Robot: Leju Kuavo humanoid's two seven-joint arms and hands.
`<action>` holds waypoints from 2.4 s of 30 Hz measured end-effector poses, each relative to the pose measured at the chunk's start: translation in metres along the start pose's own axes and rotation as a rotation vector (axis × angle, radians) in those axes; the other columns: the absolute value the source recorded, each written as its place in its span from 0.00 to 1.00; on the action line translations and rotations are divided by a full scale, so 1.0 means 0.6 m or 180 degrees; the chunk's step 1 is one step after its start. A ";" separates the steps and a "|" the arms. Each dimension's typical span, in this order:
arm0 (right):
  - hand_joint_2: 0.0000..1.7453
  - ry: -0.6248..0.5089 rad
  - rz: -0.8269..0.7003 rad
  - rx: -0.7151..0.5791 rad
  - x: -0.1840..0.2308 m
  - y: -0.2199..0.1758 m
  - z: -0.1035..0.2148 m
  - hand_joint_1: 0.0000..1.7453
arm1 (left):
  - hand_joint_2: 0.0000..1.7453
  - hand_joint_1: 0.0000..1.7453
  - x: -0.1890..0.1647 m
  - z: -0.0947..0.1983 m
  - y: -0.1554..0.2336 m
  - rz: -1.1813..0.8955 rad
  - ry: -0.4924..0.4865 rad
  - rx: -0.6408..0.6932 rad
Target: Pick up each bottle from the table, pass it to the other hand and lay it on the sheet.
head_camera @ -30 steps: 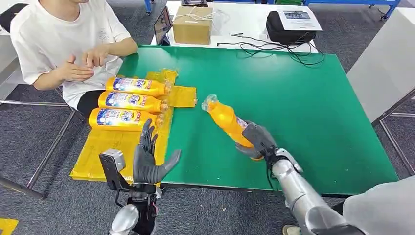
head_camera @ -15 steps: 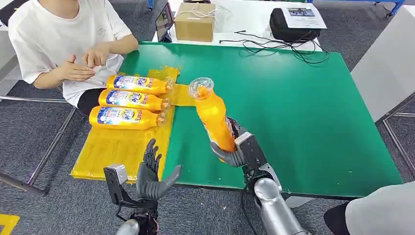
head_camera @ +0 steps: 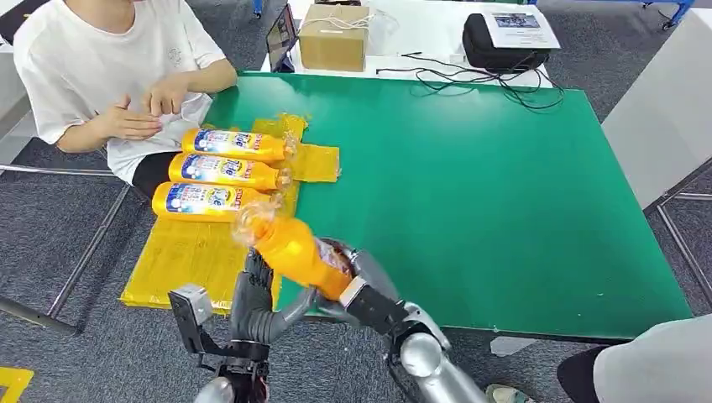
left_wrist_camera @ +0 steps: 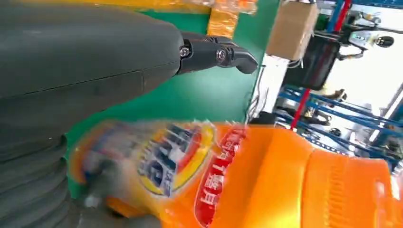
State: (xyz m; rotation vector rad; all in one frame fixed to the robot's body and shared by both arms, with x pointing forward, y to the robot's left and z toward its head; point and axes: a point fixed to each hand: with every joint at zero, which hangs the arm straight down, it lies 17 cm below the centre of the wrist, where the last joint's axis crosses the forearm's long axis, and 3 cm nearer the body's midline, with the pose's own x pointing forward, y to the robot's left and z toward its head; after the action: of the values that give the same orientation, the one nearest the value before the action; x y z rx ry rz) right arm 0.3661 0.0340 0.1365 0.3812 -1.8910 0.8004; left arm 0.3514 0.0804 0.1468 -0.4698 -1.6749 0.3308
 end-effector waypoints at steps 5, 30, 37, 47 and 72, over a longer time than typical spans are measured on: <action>1.00 0.0054 -0.0016 0.0234 -0.010 0.052 0.006 1.00 | 1.00 0.00 0.003 0.003 -0.001 0.0072 0.0011 -0.0026; 1.00 0.0031 -0.0179 0.0626 -0.029 0.121 0.030 1.00 | 1.00 1.00 -0.072 0.019 -0.008 0.0245 0.0572 -0.0321; 0.00 0.0060 -0.0336 0.0603 -0.025 0.121 0.030 0.00 | 1.00 1.00 -0.074 0.019 -0.005 0.0274 0.0525 -0.0373; 0.00 -0.0316 -0.0239 0.0350 0.041 0.110 0.022 0.00 | 1.00 1.00 -0.033 0.016 -0.012 0.0153 0.0186 -0.0472; 0.00 -0.1361 0.0715 -0.1424 0.230 -0.033 0.089 0.00 | 1.00 1.00 0.029 -0.015 0.027 -0.2365 -0.0744 -0.0057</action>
State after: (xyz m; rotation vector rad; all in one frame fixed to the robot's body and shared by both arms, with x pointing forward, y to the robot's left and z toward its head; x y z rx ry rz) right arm 0.2799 -0.0052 0.2518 0.0587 -2.4743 0.4330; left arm 0.3600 0.1026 0.1552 0.2037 -1.9511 -0.1855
